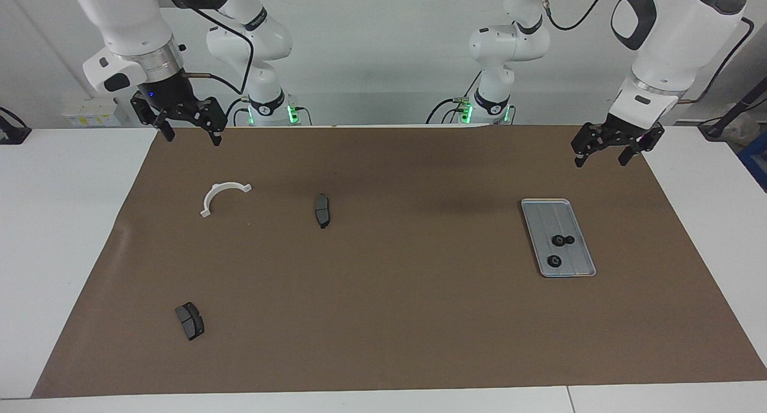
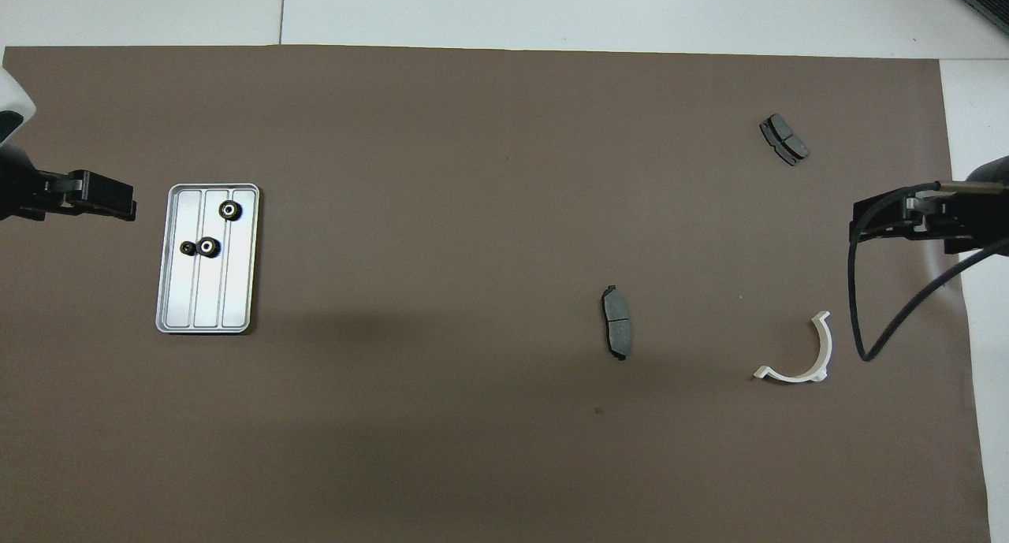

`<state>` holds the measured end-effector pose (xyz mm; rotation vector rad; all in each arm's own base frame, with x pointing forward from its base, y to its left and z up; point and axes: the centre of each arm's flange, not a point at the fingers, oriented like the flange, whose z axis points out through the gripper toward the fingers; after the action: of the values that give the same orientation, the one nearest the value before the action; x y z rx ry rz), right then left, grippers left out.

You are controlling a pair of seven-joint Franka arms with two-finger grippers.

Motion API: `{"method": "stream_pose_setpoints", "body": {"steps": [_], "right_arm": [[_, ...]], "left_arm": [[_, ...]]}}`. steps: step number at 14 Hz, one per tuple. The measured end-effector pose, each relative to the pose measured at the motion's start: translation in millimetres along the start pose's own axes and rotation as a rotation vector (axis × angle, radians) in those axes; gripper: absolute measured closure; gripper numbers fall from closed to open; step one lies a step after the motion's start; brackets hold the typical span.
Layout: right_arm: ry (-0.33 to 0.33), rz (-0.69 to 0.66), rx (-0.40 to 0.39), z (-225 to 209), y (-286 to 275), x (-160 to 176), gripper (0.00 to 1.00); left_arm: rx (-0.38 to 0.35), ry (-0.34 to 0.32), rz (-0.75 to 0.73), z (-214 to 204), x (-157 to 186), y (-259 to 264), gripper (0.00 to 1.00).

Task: Place bearing gear from tray to pile
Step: 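Reach the left gripper into the metal tray and grasp a black gear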

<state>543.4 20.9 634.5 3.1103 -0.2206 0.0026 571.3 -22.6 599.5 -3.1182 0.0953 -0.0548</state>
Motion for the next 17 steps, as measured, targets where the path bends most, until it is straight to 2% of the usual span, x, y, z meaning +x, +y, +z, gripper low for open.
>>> {"method": "stream_pose_setpoints", "body": {"steps": [5,7,10,13,17], "right_arm": [[0.0,0.0,0.0,0,0,0,0.0],[0.0,0.0,0.0,0,0,0,0.0],[0.0,0.0,0.0,0,0,0,0.0],[0.0,0.0,0.0,0,0,0,0.0],[0.0,0.0,0.0,0,0,0,0.0]], "left_arm": [[0.001,-0.004,-0.04,2,-1,-23,0.0],[0.0,-0.03,-0.037,15,-2,-21,0.0],[-0.001,-0.055,-0.056,70,3,-6,0.0],[-0.005,-0.029,-0.062,127,18,14,0.0],[-0.01,0.009,-0.074,187,41,8,0.0]]}}
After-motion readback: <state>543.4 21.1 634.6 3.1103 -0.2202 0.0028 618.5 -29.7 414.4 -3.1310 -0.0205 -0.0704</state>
